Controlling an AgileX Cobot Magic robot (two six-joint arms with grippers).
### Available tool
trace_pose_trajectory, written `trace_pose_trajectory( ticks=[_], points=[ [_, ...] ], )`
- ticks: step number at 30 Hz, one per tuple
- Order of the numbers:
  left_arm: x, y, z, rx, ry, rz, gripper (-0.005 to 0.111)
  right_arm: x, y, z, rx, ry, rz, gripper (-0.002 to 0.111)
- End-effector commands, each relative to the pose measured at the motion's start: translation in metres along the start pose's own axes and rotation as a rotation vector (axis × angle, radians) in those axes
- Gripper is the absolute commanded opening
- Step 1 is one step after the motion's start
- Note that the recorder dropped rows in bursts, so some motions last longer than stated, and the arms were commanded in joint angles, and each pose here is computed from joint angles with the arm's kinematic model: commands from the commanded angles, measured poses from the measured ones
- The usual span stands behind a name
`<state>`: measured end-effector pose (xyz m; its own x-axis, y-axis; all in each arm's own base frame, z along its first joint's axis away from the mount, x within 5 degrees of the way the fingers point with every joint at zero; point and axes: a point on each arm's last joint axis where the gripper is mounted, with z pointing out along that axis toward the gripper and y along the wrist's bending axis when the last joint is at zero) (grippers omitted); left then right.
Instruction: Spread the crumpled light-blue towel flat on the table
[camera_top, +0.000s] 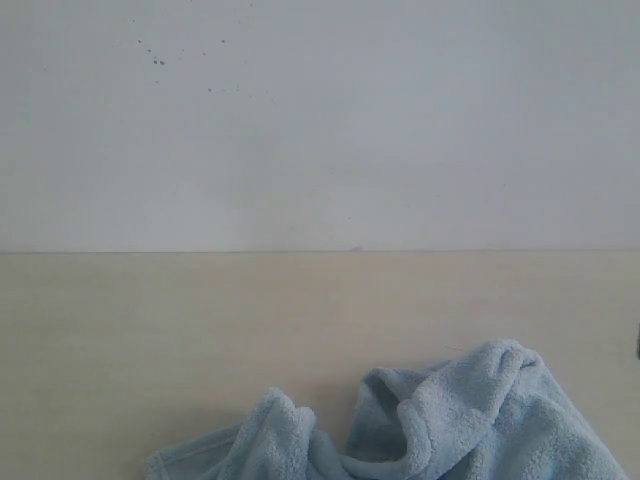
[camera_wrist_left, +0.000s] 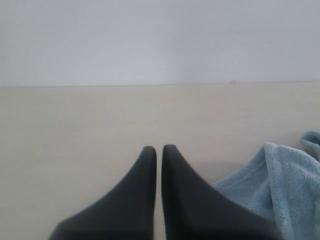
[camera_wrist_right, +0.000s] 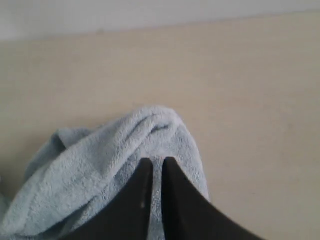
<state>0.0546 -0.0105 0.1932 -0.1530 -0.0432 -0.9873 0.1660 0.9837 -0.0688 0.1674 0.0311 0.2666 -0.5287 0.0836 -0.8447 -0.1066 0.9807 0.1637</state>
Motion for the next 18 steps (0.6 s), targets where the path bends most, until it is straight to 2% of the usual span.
trace_pose_trajectory(
  ticks=[1,4,5,12,18],
  points=[
    [0.001,0.000,0.000,0.005,-0.003,-0.002,0.004,-0.022,0.022,0.052,-0.071,0.188,-0.215,0.031],
    [0.001,0.000,0.000,0.005,-0.003,-0.002,0.004,-0.042,0.041,0.087,-0.109,0.216,-0.264,0.054],
    [0.001,0.000,0.000,0.005,-0.003,-0.002,0.004,-0.048,0.043,0.098,-0.109,0.228,-0.264,0.056],
    [0.001,0.000,0.000,0.005,-0.003,-0.002,0.004,-0.065,0.056,0.189,-0.113,0.411,-0.279,0.053],
    [0.001,0.000,0.000,0.005,-0.003,-0.002,0.004,-0.044,0.050,0.224,-0.085,0.556,-0.330,0.053]
  ],
)
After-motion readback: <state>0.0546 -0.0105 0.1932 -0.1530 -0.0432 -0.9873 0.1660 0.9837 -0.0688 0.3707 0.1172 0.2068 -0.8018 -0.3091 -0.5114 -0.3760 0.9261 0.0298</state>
